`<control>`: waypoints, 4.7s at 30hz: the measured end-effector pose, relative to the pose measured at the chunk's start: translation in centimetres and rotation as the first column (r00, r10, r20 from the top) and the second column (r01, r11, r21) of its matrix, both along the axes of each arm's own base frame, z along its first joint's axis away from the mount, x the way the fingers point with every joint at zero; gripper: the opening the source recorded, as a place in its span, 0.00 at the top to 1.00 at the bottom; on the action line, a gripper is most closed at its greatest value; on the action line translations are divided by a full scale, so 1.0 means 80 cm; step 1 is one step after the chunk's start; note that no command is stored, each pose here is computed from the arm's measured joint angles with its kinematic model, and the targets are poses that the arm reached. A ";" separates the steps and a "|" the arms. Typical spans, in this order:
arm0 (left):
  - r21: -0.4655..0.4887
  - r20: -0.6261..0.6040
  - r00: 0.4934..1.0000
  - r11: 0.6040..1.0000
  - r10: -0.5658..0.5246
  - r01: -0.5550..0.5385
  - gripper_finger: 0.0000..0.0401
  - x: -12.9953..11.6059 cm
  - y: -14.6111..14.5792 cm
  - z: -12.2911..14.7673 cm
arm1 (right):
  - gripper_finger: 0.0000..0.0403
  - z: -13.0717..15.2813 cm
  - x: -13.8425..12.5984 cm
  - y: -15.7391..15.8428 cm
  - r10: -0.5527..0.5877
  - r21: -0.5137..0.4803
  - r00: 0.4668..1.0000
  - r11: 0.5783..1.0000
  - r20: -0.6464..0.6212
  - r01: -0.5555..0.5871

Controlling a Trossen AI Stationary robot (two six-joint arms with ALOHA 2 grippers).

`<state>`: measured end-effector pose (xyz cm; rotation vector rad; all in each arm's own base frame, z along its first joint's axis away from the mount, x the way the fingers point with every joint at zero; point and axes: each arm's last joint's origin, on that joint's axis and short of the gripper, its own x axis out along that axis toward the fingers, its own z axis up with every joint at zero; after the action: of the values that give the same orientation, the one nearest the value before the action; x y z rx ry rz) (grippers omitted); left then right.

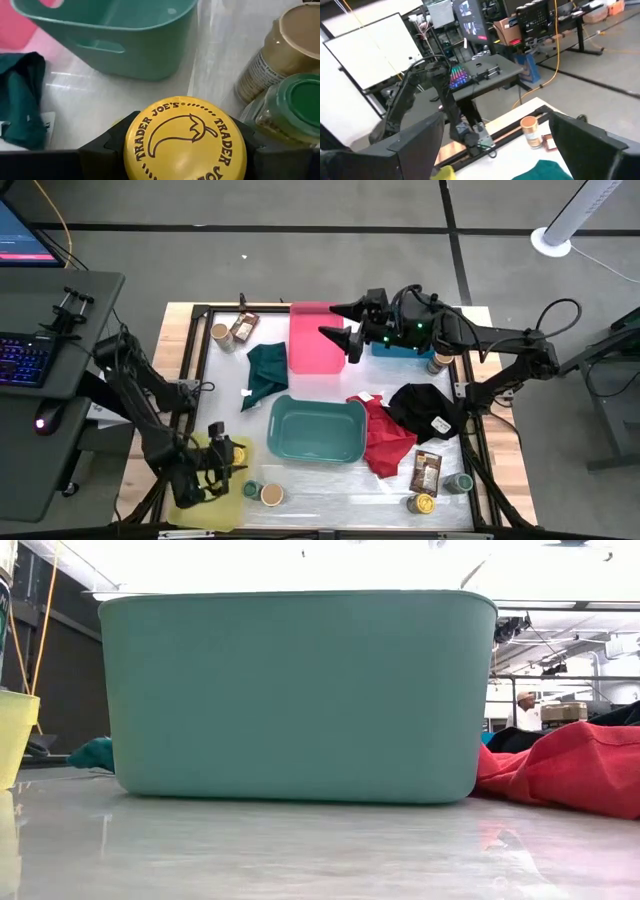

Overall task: Sort spices by type
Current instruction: Put the top yellow seasoning bottle into the yellow bin, then put the top left gold seasoning bottle into the pink bin

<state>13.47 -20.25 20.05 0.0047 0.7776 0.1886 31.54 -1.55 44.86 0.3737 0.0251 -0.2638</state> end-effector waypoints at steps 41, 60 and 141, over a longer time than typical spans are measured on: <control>0.099 0.084 0.995 0.994 -0.060 0.051 0.42 -0.020 0.051 0.053 | 0.12 0.004 0.000 0.018 -0.059 0.155 0.996 0.987 0.074 0.046; -0.261 0.384 0.866 0.937 0.321 -0.232 0.41 0.080 0.215 0.149 | 0.12 -0.026 -0.005 0.019 -0.045 0.169 0.985 0.983 -0.167 0.074; 0.066 -0.385 0.079 0.113 0.920 -0.991 0.15 -0.001 0.468 0.065 | 0.12 -0.120 -0.029 -0.071 0.029 0.195 0.793 0.974 -0.609 0.114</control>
<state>13.43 17.20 25.22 -0.7825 1.0467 1.4973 29.26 -7.23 35.25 0.5005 0.6958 -0.4222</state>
